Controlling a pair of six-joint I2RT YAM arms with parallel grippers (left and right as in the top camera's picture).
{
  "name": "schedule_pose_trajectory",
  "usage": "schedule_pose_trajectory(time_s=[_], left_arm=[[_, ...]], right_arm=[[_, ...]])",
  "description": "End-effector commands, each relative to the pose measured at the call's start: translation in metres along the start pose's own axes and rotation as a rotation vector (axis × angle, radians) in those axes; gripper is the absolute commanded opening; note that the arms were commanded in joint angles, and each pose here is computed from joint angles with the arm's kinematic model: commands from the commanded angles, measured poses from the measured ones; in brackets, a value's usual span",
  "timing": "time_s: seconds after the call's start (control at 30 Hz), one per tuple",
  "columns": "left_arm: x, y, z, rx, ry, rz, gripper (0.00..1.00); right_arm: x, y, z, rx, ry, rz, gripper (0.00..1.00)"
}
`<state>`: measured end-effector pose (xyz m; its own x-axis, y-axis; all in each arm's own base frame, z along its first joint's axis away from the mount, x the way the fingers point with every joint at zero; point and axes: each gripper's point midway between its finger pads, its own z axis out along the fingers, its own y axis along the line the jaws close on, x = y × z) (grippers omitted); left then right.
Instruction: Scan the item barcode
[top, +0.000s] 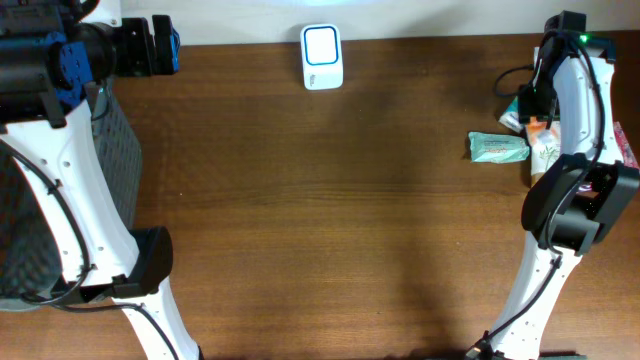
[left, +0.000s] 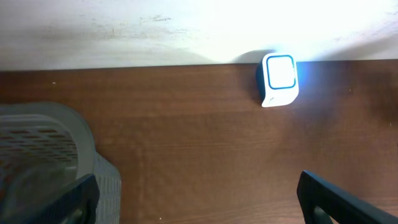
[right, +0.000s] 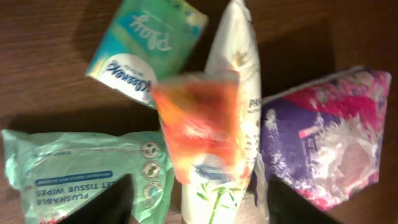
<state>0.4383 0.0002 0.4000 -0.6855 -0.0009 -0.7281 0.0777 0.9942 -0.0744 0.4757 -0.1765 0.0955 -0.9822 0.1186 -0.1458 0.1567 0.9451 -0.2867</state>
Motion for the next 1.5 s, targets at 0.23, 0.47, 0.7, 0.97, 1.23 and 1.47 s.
schedule_pose_trajectory(time_s=[0.23,0.47,0.7,0.97,1.23,1.47], left_arm=[[0.0,-0.002,-0.002,0.009,-0.003,-0.003,0.99],[0.0,-0.002,-0.002,0.009,-0.003,-0.003,0.99],[0.0,-0.002,-0.002,0.01,-0.003,-0.003,0.99],[0.0,-0.002,-0.002,0.009,-0.003,-0.003,0.99],[0.0,-0.002,-0.002,0.009,-0.003,-0.003,0.99],[0.0,-0.002,-0.002,0.009,-0.003,-0.003,0.99]], right_arm=[[0.009,-0.005,-0.136,-0.108,-0.22,0.032,0.99],[0.074,0.015,-0.272,-0.331,-0.441,-0.092,0.99],[0.165,0.014,-0.328,-0.324,-0.54,-0.087,0.99],[0.295,0.035,-0.331,-0.337,-0.607,-0.09,0.99],[0.332,0.038,-0.34,-0.326,-0.655,-0.084,0.99],[0.329,0.054,-0.341,-0.405,-0.68,-0.159,0.99]])
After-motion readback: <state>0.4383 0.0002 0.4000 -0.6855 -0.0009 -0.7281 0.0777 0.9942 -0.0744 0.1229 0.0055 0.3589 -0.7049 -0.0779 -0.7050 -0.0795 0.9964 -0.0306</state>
